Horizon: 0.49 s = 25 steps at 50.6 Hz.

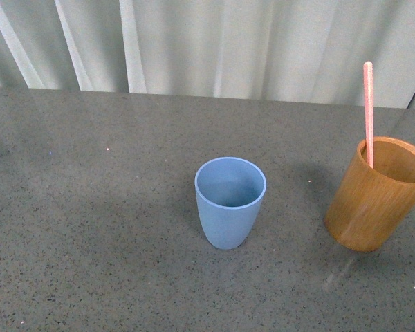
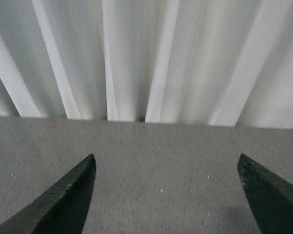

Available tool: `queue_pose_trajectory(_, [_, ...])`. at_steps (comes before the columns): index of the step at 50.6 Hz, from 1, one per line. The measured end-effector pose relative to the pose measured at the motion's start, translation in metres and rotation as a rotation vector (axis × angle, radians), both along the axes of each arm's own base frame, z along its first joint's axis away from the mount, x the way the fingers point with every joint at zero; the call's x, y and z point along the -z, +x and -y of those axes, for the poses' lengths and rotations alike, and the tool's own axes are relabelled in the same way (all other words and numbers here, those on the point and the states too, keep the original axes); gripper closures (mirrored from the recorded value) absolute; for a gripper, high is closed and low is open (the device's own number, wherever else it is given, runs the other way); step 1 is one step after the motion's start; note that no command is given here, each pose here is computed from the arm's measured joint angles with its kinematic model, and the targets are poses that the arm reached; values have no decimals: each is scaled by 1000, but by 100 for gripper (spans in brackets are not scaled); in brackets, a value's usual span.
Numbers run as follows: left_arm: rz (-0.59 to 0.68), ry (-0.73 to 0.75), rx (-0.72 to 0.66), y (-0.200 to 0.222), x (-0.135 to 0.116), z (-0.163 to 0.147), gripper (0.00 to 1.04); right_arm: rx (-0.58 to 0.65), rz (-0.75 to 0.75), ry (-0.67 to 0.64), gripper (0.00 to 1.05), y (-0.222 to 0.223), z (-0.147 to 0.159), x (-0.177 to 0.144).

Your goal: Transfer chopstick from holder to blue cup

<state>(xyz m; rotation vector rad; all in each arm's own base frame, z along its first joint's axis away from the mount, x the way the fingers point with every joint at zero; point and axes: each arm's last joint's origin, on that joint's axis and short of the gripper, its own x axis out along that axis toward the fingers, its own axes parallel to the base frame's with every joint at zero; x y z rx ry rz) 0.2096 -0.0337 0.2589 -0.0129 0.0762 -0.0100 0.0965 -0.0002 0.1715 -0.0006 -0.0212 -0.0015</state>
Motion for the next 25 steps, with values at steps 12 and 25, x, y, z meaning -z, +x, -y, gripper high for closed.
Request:
queue_pose_trajectory(12, [80, 1, -10, -26, 26, -13, 56, 0, 0, 0, 10, 0, 0, 0])
queue_pose_trajectory(25, [73, 7, 6, -53, 57, -30, 101, 0, 0, 0, 10, 0, 0, 0])
